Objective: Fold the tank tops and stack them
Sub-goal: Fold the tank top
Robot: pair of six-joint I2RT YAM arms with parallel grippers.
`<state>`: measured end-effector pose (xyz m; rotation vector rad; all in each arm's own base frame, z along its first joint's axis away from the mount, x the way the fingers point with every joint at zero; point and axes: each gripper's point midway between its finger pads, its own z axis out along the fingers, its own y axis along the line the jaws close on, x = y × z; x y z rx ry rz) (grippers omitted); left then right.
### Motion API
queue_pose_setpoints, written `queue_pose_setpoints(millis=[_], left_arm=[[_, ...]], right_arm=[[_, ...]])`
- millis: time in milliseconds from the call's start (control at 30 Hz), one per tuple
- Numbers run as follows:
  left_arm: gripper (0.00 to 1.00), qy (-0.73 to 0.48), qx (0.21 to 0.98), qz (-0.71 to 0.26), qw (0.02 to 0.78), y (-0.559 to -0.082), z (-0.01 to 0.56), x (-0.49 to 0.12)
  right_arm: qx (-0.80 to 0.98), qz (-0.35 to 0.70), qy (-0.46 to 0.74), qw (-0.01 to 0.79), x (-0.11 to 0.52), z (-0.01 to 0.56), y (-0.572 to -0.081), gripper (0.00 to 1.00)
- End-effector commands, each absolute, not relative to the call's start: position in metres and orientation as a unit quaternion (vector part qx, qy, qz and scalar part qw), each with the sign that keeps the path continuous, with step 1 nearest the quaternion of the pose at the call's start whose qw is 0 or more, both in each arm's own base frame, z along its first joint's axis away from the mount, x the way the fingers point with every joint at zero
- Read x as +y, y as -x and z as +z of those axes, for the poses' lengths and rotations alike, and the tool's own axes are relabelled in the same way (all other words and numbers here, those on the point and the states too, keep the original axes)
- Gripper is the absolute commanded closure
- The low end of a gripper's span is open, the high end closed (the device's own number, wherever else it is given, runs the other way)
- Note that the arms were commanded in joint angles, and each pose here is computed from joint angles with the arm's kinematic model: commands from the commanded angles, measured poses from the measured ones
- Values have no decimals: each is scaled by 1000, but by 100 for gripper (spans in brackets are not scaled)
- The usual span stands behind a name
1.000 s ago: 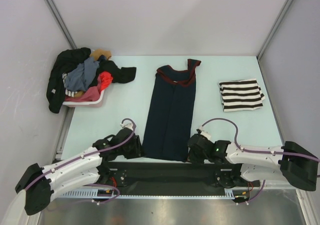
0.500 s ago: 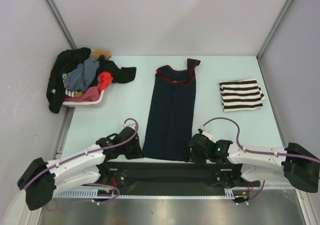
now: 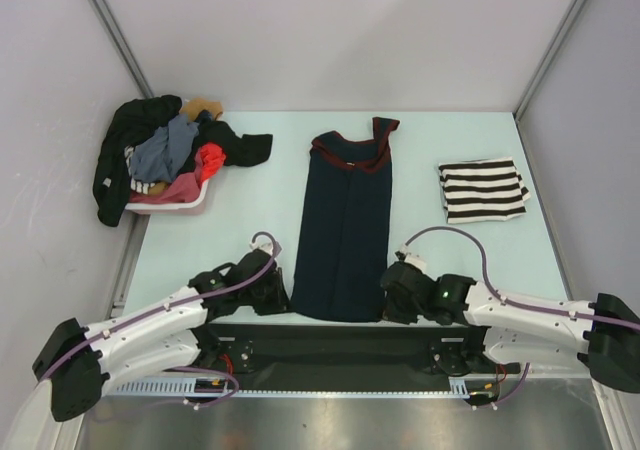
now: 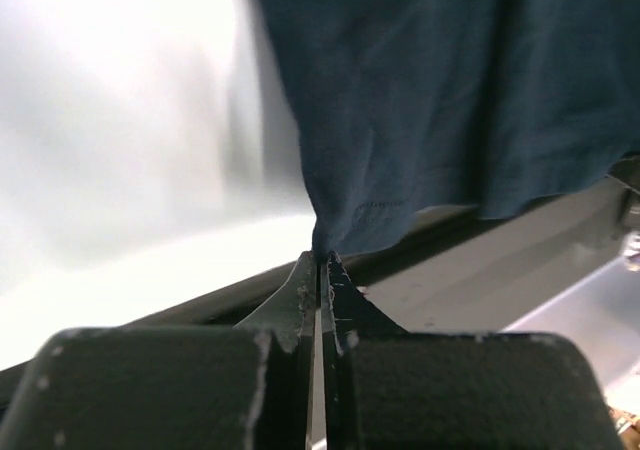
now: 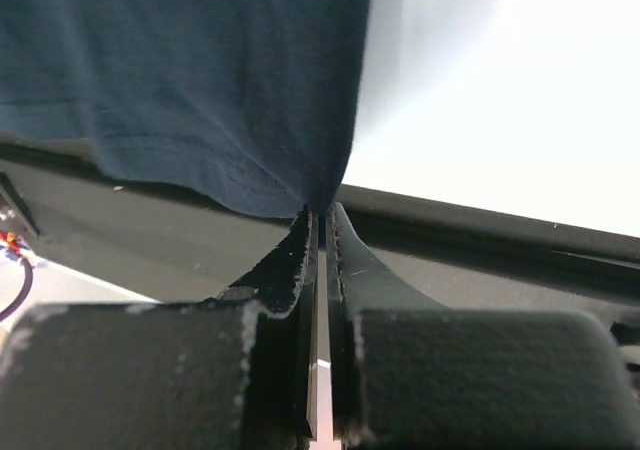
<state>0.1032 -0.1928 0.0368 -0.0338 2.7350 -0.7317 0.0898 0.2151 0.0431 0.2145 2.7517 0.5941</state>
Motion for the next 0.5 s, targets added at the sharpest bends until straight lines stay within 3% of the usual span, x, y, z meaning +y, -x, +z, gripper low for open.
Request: queue_pose_setpoints(millis=[0, 467], left_arm=[[100, -2, 935, -307, 180, -118, 76, -220], [100, -23, 922, -288, 257, -187, 135, -243]], right_arm=[[960, 208, -55, 182, 216, 67, -103, 100], [942, 217, -29, 254, 208, 138, -193, 100]])
